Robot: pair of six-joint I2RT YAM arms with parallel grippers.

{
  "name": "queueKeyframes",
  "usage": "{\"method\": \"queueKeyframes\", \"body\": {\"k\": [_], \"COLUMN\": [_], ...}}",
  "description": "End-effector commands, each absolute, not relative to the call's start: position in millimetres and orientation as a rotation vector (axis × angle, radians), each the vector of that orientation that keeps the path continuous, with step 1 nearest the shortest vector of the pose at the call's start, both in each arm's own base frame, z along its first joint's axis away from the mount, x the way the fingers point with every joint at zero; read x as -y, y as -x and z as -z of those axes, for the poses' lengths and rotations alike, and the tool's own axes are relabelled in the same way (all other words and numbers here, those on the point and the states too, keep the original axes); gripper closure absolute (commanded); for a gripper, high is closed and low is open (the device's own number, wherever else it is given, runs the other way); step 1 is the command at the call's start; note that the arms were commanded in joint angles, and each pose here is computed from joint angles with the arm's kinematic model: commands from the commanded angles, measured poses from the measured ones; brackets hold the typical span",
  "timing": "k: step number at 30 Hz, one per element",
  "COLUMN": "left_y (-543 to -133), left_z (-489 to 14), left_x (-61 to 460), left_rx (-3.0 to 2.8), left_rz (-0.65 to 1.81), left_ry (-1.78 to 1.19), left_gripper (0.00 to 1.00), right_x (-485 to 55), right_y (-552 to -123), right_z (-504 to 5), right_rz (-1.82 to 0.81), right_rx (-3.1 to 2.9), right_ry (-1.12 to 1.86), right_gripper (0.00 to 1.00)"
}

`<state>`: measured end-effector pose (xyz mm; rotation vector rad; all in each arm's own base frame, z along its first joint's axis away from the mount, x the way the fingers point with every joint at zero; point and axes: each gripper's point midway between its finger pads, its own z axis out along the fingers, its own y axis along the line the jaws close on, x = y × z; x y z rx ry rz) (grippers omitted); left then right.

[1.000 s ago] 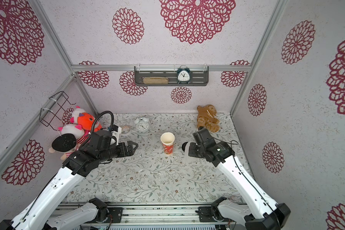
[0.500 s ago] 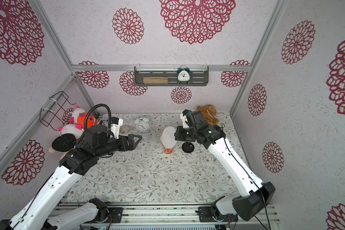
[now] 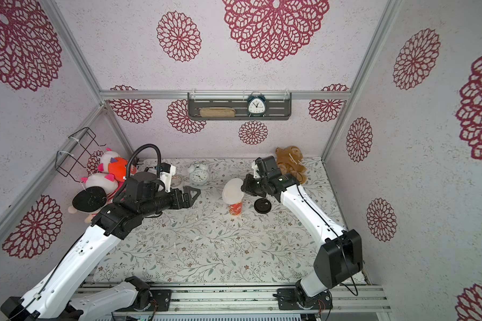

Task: Put the leak-proof paper on the milk tea cups
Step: Place the leak-proof paper at the cup.

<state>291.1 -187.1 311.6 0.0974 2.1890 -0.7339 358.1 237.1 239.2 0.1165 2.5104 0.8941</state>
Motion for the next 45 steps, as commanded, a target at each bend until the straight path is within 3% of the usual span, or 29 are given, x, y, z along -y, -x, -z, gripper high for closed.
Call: {"method": "queueKeyframes", "body": {"k": [1, 21, 45], "left_y": [-293.1, -293.7, -290.8], "left_z": [-322.5, -320.8, -322.1], "left_x": [187.0, 185.1, 182.7], "left_rx": [-2.159, -2.167, -2.163], "left_rz": [0.714, 0.696, 0.69], "left_ry": [-0.113, -0.112, -0.113], "left_gripper": [0.0, 0.0, 0.01], "right_x": [-237.1, -232.9, -235.0], "right_y": [-368.0, -359.3, -369.7], "right_z": [-248.1, -211.1, -219.6], "right_rz": [-0.958, -0.938, -0.925], "right_rx": [-2.462, -2.54, -2.523], "right_ry": [-0.151, -0.203, -0.198], "right_gripper": [1.0, 1.0, 0.97]}}
